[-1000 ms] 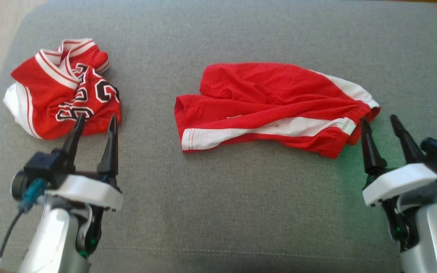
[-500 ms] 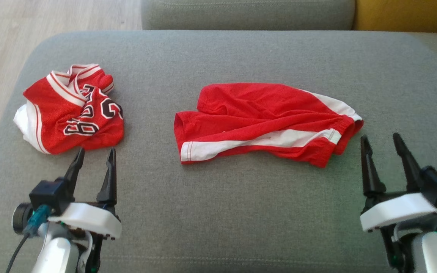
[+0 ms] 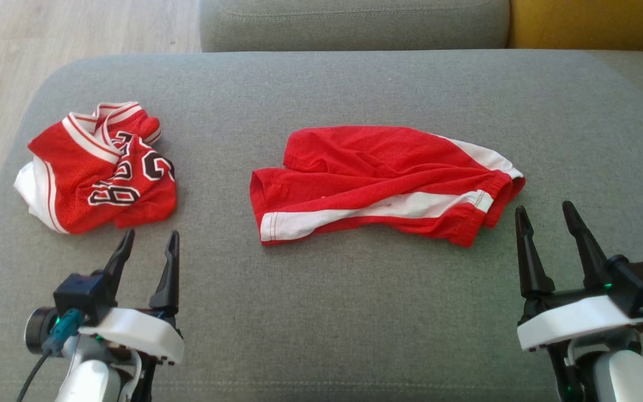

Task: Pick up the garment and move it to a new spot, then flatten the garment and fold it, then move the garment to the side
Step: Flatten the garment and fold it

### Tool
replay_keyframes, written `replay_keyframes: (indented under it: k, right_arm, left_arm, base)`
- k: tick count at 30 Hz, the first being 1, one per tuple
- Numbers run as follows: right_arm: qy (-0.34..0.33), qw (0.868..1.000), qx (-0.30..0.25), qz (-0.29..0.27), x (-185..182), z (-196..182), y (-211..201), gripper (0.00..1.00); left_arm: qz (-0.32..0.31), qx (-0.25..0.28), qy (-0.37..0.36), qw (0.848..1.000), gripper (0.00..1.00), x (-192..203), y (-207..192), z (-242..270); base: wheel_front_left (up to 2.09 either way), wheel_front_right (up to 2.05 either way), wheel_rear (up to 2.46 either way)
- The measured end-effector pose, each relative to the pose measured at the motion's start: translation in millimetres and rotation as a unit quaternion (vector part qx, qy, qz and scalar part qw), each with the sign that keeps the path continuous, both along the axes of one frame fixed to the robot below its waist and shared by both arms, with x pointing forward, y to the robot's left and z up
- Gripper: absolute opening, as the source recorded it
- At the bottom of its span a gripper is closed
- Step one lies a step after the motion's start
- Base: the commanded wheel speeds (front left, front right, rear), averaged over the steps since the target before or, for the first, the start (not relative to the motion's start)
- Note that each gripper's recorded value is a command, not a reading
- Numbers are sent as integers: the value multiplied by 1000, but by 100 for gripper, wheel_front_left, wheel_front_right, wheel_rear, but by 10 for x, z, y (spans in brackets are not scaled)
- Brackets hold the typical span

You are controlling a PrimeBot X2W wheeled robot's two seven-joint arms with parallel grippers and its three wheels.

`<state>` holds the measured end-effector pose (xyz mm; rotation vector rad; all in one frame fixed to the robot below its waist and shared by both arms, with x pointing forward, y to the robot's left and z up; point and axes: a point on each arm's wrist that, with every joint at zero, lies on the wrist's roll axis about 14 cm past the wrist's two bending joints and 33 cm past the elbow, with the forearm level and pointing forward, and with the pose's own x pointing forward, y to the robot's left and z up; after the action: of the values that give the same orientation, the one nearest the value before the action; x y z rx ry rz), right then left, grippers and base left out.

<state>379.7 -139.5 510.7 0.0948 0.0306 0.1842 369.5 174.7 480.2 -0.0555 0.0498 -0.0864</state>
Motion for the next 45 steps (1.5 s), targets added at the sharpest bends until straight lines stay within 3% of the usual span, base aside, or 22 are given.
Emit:
replay_keyframes:
  k: [10, 17, 21, 28, 33, 40, 41, 42, 43, 44, 45]
  right_arm:
    - [3, 1000, 4, 3, 15, -20, 21, 100]
    - [16, 1000, 6, 2, 61, -112, 22, 100]
    - [17, 1000, 10, -1, 105, -120, 7, 100]
    - [26, 1000, 8, -9, 161, -182, -48, 100]
    - [33, 999, 7, -23, 156, -250, -139, 100]
    - [39, 999, 5, -31, 157, -294, -199, 100]
    - [38, 999, 5, -32, 164, -288, -200, 100]
    - [38, 999, 5, -31, 168, -285, -199, 100]
    - [38, 999, 5, -31, 170, -288, -197, 100]
    - [39, 999, 5, -30, 171, -292, -193, 100]
    - [39, 999, 5, -30, 174, -294, -189, 100]
  left_arm:
    - [-8, 8, 4, 1000, 100, 0, -1, -12]
    - [-68, 4, 9, 998, 100, 258, -309, 43]
    - [-113, -8, 47, 992, 100, 408, -610, -78]
    - [-178, -23, 162, 970, 100, 425, -1032, -608]
    - [-190, -28, 213, 958, 100, 453, -1115, -864]
    - [-190, -29, 222, 956, 100, 480, -1121, -956]
    - [-190, -28, 221, 956, 87, 476, -1118, -956]
    - [-190, -29, 217, 957, 62, 478, -1117, -944]
    - [-190, -28, 216, 957, 26, 475, -1117, -940]
    - [-191, -27, 215, 957, 0, 470, -1119, -935]
    - [-192, -26, 215, 957, 0, 462, -1119, -933]
  base:
    - [0, 0, 0]
    - [0, 0, 0]
    - [0, 0, 0]
    - [0, 0, 0]
    - [0, 0, 0]
    - [0, 0, 0]
    - [0, 0, 0]
    - [0, 0, 0]
    - [0, 0, 0]
    - [0, 0, 0]
    - [0, 0, 0]
